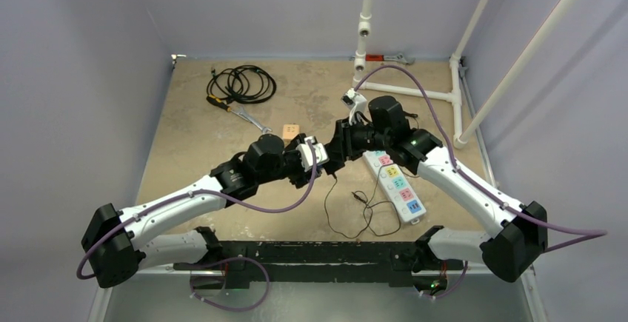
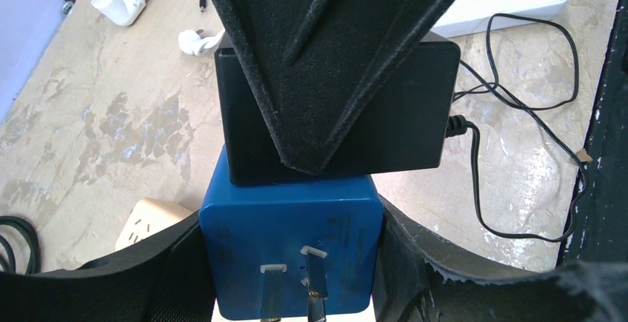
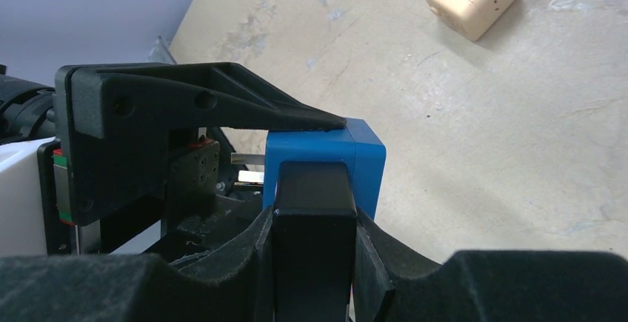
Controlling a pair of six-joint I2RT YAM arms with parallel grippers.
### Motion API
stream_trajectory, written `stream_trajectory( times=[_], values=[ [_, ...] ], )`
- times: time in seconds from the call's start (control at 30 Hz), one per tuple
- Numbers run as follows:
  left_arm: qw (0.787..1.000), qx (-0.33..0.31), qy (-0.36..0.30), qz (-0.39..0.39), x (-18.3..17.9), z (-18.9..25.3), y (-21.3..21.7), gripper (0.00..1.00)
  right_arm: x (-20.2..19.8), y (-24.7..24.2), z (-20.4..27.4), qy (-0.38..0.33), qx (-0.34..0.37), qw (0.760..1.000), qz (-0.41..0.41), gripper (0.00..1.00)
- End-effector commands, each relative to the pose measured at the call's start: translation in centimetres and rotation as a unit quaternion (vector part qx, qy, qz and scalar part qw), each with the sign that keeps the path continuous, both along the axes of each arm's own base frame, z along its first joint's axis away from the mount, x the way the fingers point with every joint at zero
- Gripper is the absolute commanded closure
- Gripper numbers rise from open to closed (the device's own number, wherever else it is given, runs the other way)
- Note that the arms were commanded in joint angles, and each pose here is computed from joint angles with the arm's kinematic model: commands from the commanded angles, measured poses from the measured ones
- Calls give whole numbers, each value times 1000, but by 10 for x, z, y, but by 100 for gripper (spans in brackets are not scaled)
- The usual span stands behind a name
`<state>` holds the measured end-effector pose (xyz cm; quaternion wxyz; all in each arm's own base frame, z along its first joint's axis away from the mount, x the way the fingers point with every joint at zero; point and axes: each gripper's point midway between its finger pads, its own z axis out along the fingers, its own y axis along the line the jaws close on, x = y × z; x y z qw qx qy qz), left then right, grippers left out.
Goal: Pull the plug off the socket
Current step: Remove the plug from the socket.
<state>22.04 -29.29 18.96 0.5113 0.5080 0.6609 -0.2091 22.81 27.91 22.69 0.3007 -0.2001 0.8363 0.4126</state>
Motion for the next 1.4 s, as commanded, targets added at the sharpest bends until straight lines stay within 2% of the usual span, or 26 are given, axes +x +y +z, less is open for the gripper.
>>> stream_trajectory(
  times=[0.0, 0.23, 0.5, 0.77, 0.87, 0.97, 1.37],
  values=[
    [999, -25, 24, -9, -1, 15, -4, 100, 31, -22, 13, -85, -63, 992, -73, 100],
    [999, -23, 23, -6, 0, 14, -3, 100, 28, -15, 15, -86, -67, 992, -66, 100],
    [1000, -5, 14, -5, -3, 9, 0, 100, 13, -1, 18, -50, -14, 999, 10, 100],
    [1000, 2, 11, -3, -4, 8, 0, 100, -2, -2, 24, -17, 45, 995, 82, 100],
    [1000, 1, 11, -3, -3, 9, 0, 100, 3, -5, 23, -24, 35, 997, 68, 100],
    [1000, -3, 13, -4, -4, 11, 0, 100, 18, -17, 14, -40, -7, 999, 19, 100],
    [999, -12, 45, 9, 6, 9, -1, 100, 31, -26, 13, -70, -77, 993, -54, 100]
  ],
)
